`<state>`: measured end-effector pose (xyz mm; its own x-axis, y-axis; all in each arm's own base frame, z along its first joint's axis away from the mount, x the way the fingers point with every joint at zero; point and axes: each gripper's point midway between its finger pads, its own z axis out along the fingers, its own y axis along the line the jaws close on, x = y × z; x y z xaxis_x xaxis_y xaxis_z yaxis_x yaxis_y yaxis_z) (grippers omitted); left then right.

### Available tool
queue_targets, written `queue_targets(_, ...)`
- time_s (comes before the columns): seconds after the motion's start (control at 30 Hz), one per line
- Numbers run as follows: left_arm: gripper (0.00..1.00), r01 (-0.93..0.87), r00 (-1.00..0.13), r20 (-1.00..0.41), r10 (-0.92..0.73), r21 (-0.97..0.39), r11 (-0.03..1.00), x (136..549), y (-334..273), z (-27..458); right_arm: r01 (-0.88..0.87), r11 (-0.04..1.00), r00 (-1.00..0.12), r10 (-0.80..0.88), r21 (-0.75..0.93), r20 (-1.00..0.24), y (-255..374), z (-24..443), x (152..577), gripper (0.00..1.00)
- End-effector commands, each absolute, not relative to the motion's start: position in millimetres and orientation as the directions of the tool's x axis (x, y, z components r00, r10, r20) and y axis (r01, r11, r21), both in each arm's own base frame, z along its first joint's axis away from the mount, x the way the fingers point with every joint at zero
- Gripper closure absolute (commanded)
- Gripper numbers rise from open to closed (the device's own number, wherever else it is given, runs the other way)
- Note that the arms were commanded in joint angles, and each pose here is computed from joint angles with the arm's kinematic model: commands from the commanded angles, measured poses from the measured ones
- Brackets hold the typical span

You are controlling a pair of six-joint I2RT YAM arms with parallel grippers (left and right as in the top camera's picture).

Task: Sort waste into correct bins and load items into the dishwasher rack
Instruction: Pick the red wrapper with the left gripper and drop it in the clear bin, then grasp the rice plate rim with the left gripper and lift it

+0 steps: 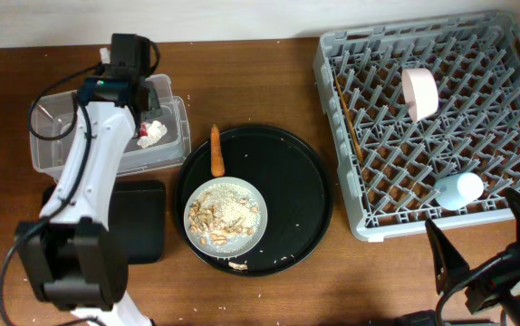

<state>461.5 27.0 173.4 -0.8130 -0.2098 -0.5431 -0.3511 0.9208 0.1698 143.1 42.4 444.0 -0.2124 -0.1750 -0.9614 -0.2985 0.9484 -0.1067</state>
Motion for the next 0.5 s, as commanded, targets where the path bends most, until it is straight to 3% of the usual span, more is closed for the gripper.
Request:
queue_targets(0.0, 0.73, -0.396, -0.832, -0.490, -0.260, 0.197, 0.897, 469, 49, 132, -0.296, 0.948, -0.213, -0.183, -0.115, -0.960, 42, 444, 145, 0.02)
queue_targets(0.03, 0.55, -0.400, -0.825, -0.502, -0.260, 0.193, 0.896, 471, 49, 136, -0.296, 0.948, -0.213, -0.183, -0.115, -0.960, 42, 444, 145, 0.02)
queue_targets(0.07, 0.45, -0.399, -0.819, -0.511, -0.261, 0.180, 0.899, 471, 48, 146, -0.296, 0.948, -0.213, -0.183, -0.115, -0.960, 42, 444, 145, 0.02)
queue_targets(0.1, 0.44, -0.393, -0.816, -0.516, -0.262, 0.161, 0.905, 471, 45, 154, -0.296, 0.948, -0.213, -0.183, -0.115, -0.960, 42, 444, 145, 0.02)
queue_targets(0.17, 0.44, -0.360, -0.812, -0.522, -0.260, 0.097, 0.928, 462, 31, 181, -0.296, 0.948, -0.213, -0.183, -0.115, -0.960, 42, 444, 145, 0.02)
queue_targets(0.27, 0.51, -0.204, -0.894, -0.415, -0.168, 0.044, 0.978, 433, -34, 175, -0.296, 0.948, -0.213, -0.183, -0.115, -0.960, 42, 444, 145, 0.02)
queue_targets(0.37, 0.55, -0.040, -0.954, -0.298, -0.012, 0.088, 0.995, 385, -122, 110, -0.296, 0.948, -0.213, -0.183, -0.115, -0.960, 42, 444, 145, 0.02)
queue_targets(0.47, 0.56, -0.006, -0.975, -0.222, 0.025, 0.137, 0.991, 348, -139, 77, -0.296, 0.948, -0.213, -0.183, -0.115, -0.960, 42, 444, 145, 0.02)
